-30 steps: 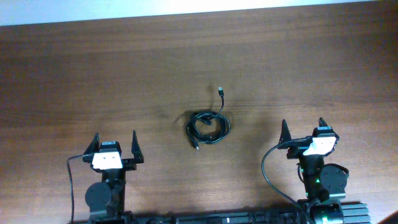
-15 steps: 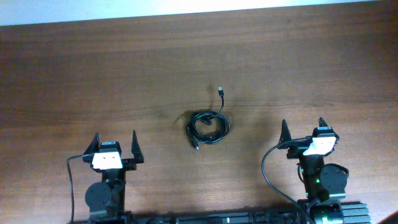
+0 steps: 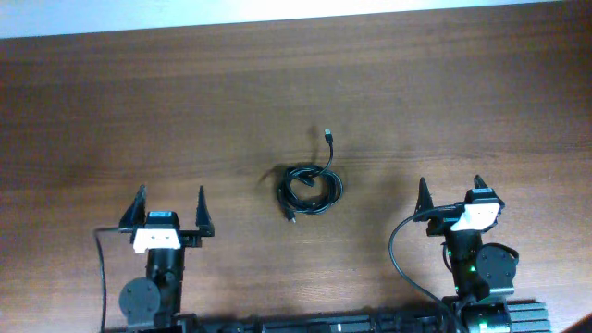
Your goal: Untangle cables
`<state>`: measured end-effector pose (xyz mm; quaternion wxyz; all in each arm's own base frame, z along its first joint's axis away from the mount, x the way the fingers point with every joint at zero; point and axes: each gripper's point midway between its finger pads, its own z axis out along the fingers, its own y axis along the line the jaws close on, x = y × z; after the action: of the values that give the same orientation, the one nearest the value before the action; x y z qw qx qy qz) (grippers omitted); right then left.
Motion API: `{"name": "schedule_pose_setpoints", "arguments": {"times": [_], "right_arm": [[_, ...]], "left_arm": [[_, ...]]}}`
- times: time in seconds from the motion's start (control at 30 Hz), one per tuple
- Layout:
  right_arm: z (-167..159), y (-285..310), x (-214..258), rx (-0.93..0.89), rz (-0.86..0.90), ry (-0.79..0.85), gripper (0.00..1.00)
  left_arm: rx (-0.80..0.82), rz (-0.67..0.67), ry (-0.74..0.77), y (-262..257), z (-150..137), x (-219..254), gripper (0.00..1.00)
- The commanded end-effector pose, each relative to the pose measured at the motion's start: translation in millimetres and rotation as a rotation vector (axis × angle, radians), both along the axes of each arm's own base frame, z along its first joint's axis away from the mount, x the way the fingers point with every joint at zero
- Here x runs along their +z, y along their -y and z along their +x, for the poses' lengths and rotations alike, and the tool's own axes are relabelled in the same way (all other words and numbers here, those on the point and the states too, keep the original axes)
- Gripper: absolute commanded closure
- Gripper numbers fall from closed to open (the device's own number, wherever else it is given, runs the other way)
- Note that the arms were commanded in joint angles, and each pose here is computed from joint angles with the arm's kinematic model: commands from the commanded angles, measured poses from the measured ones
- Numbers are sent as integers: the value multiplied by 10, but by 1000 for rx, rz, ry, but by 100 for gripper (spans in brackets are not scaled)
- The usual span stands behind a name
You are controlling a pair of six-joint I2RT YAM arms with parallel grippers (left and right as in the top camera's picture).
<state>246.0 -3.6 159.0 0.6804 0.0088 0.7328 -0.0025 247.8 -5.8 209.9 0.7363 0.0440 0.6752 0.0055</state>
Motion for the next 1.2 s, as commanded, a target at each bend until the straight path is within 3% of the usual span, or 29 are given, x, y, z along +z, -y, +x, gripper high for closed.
{"name": "schedule_pose_setpoints", "arguments": {"times": [0.0, 0.17, 0.3, 0.4, 0.57, 0.73, 0.83, 0.9, 0.97, 1.03, 1.07, 1.1, 1.13, 1.17], "right_arm": [[0, 2, -27, -4, 7, -1, 1], [0, 2, -27, -4, 7, -1, 2], [0, 2, -28, -4, 7, -2, 2], [0, 2, -27, -4, 7, -1, 2], [0, 2, -27, -4, 7, -1, 2], [0, 2, -27, -4, 7, -1, 2], [0, 2, -27, -4, 7, -1, 2], [0, 2, -28, -4, 7, -2, 2], [0, 2, -27, -4, 7, -1, 2], [0, 2, -27, -4, 7, -1, 1], [0, 2, -27, -4, 7, -1, 2], [0, 2, -29, -4, 7, -2, 2], [0, 2, -28, -4, 7, -2, 2], [0, 2, -27, -4, 7, -1, 1]], "left_arm": [[-41, -9, -37, 61, 70, 245, 1], [-178, -23, -198, 277, 432, 424, 1], [-310, -45, -483, 651, 837, 280, 1], [-453, -14, -676, 1221, 1034, 83, 1], [-637, 66, -829, 2044, 1027, -377, 1], [-711, 127, -1025, 2356, 756, -998, 1], [-675, 147, -1060, 2328, 777, -1155, 1], [-497, 92, -1108, 2152, 880, -1267, 1], [-204, -23, -1168, 1852, 980, -1449, 1], [-161, -70, -1237, 1848, 928, -1653, 1], [-157, -66, -1276, 1843, 879, -1758, 12], [-141, -54, -1323, 1811, 810, -1874, 33], [-118, -60, -1356, 1782, 759, -1942, 47], [-89, -82, -1379, 1759, 719, -1972, 74]]}}
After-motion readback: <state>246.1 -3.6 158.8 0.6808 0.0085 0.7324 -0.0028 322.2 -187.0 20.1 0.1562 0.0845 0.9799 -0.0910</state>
